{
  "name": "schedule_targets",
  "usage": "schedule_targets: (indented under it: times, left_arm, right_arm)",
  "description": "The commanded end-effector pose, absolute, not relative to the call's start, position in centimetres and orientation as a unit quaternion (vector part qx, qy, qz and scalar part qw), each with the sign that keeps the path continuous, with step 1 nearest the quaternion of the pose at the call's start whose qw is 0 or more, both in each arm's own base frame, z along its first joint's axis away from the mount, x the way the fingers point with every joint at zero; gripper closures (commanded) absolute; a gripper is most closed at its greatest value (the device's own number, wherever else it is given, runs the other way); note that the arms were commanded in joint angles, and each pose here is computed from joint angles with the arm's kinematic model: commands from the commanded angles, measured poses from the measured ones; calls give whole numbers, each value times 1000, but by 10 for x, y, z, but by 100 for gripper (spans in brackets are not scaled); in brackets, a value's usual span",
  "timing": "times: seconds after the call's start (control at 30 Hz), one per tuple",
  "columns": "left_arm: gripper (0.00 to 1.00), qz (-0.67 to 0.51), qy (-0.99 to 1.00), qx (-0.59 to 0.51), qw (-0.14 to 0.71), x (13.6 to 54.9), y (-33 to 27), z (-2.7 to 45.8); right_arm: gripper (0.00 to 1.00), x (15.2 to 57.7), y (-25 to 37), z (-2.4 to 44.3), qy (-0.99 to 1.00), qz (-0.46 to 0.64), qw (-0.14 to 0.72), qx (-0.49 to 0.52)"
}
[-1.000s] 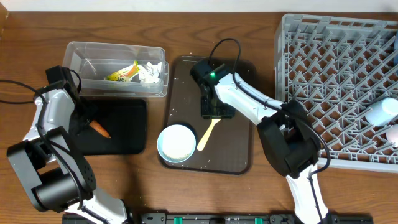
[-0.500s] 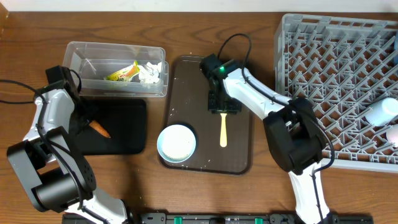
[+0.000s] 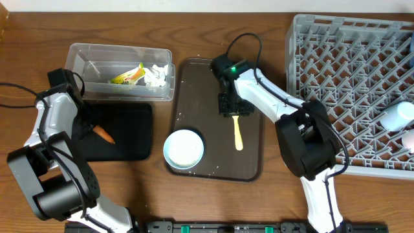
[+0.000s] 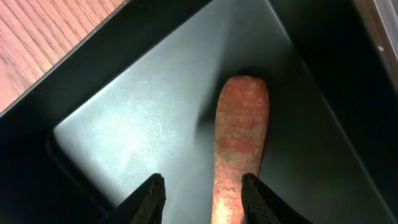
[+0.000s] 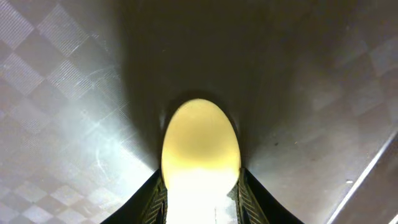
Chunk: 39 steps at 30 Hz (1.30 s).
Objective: Sort waste into correct bins and load items into the dishwasher rack
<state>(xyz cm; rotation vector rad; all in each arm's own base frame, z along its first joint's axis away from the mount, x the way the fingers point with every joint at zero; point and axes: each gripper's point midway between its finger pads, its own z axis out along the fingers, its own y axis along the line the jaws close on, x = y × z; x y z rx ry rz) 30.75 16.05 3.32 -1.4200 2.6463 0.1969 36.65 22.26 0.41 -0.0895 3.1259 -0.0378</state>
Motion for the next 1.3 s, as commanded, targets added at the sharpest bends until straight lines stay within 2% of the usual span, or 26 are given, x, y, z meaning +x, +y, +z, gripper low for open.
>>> schedule_targets:
  times: [0.0, 0.43, 0.47, 0.5, 0.53, 0.6, 0.8, 1.13, 1.27]
  left_arm:
    - [58, 72, 876, -474, 57, 302, 162, 29]
    - [58, 72, 876, -474, 57, 302, 162, 29]
    - [58, 72, 876, -474, 57, 302, 162, 29]
    - [58, 72, 876, -474, 57, 302, 162, 29]
    - [58, 72, 876, -474, 56, 302, 162, 29]
    - [58, 72, 876, -474, 55, 302, 162, 29]
    - [58, 72, 876, -474, 55, 302, 162, 29]
    - [58, 72, 876, -474, 55, 302, 162, 29]
    - [58, 72, 876, -474, 55, 302, 162, 29]
  right_arm:
    - [67, 387, 211, 20, 998, -14, 35, -60]
    - [68, 408, 192, 88, 991, 20, 105, -77]
    - [65, 408, 192, 89, 991, 23, 104, -76]
    - [57, 407, 193, 88, 992, 26, 102, -76]
    - [49, 405, 194, 86, 992, 29, 97, -76]
    - [41, 403, 194, 84, 993, 30, 90, -77]
    - [28, 395, 209, 60, 993, 23, 68, -95]
    - [28, 384, 208, 3, 998, -6, 8, -57]
    - [29, 384, 208, -6, 999, -9, 2, -48]
